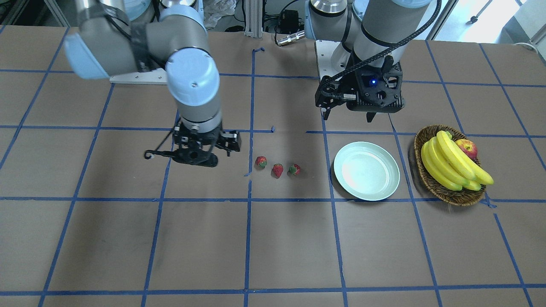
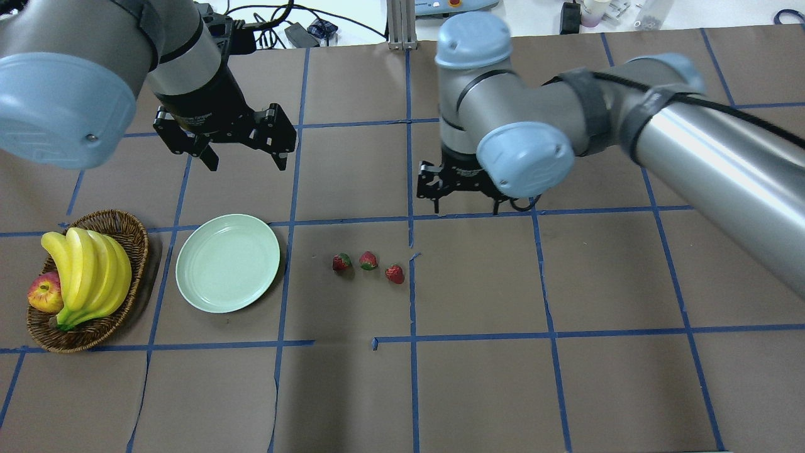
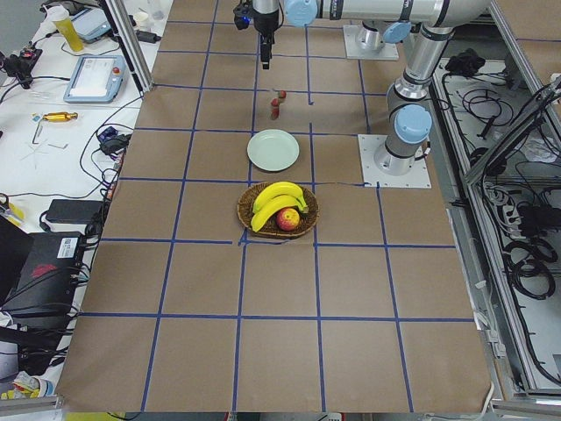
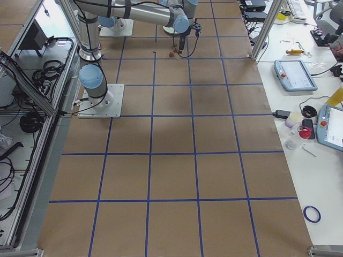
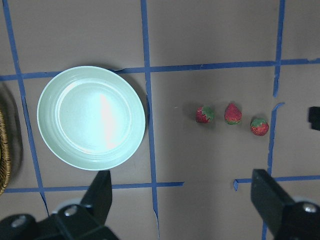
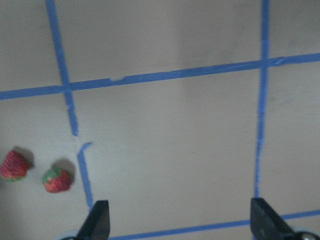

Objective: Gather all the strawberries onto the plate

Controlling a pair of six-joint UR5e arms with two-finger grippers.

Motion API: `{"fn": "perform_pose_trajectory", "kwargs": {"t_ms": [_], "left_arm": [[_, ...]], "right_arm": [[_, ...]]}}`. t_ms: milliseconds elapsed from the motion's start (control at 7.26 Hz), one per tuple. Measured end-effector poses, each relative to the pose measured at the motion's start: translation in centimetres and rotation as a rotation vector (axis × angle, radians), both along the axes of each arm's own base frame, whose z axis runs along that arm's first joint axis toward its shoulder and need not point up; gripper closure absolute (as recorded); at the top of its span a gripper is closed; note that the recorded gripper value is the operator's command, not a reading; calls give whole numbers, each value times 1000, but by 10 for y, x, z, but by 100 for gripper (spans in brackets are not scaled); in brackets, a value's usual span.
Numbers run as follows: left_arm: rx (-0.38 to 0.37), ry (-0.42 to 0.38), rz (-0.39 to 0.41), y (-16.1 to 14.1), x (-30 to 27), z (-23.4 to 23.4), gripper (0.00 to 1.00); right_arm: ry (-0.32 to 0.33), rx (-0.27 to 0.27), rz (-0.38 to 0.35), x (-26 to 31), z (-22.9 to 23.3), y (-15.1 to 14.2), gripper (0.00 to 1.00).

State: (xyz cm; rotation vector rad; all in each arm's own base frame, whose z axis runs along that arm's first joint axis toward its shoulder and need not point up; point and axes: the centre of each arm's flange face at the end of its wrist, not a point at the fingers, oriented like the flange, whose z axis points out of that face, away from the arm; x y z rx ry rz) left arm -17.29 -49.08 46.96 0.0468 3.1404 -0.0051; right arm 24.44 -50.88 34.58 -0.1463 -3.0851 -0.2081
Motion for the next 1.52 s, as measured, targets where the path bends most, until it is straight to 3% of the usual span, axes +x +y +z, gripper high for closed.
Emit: {"fn": "perform_pose_trajectory", "kwargs": {"t_ms": [138,413,689,1102,1240,1515], "left_arm": [[-1,0,0,0,0,1,0],[0,-1,0,0,0,0,0],[6,-1,0,-1,0,-3,0],[20,-1,11,-1,0,-17,0],[42,-2,38,-2,-2,-39,0],[59,-3,80,1,-11,-123,0]], "right_arm": [[-6,14,27,-42,31,6,0],[-17,-33,34,-84,85,15,0],[-10,-110,35,-91,123,21,0],[-6,-153,38,-92,145,36,0],[-8,-157,37,-91,146,38,0],[-10,-157,35,-90,147,38,0]]}}
